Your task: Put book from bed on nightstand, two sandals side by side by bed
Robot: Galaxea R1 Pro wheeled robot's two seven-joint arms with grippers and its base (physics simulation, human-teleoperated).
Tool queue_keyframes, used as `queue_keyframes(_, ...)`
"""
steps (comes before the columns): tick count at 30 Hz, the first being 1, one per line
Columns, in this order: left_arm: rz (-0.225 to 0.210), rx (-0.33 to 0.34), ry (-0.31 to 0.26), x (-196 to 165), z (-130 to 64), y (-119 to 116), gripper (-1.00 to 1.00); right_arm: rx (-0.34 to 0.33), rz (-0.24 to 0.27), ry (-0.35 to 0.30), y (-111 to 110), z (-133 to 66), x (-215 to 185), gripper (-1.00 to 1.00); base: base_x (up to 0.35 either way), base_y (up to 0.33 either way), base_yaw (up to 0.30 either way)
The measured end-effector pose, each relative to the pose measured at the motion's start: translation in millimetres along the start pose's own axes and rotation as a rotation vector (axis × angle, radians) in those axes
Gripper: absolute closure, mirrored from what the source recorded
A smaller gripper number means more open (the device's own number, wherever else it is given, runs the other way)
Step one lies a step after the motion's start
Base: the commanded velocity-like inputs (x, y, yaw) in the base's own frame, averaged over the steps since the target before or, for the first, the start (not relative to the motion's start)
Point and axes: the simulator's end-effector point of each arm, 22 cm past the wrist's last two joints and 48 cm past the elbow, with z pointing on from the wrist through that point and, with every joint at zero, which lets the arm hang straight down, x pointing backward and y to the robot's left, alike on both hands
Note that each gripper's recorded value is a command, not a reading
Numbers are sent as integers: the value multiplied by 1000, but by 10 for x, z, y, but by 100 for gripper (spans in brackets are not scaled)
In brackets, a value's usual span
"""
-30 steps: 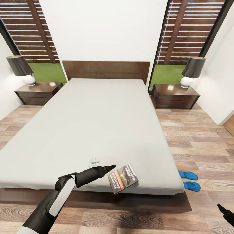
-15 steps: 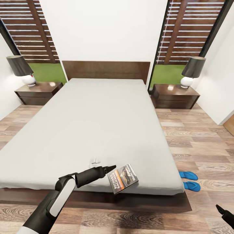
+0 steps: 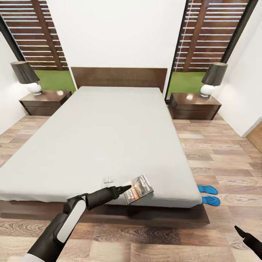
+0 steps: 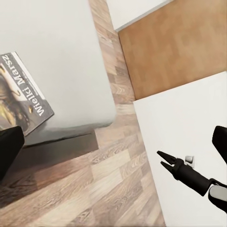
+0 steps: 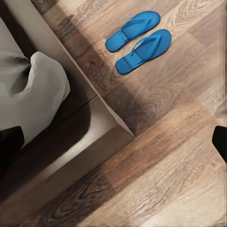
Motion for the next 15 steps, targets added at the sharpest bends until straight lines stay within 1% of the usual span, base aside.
queue_keyframes(6,-1,1,0,3,3,-3,-100,-1,0,0,3,0,0,-100,-318,0,0)
queue_keyframes(9,-3,-3,2,12,2,10,-100,-2,0,0,8,-1,3,-100,-82,0,0)
queue_keyframes(12,-18,-13,11,67,9,73,-100,-2,0,0,8,-1,6,-100,-25,0,0)
queue_keyframes(15,-25,-11,12,88,32,65,-100,-2,0,0,10,-1,5,-100,-8,0,0)
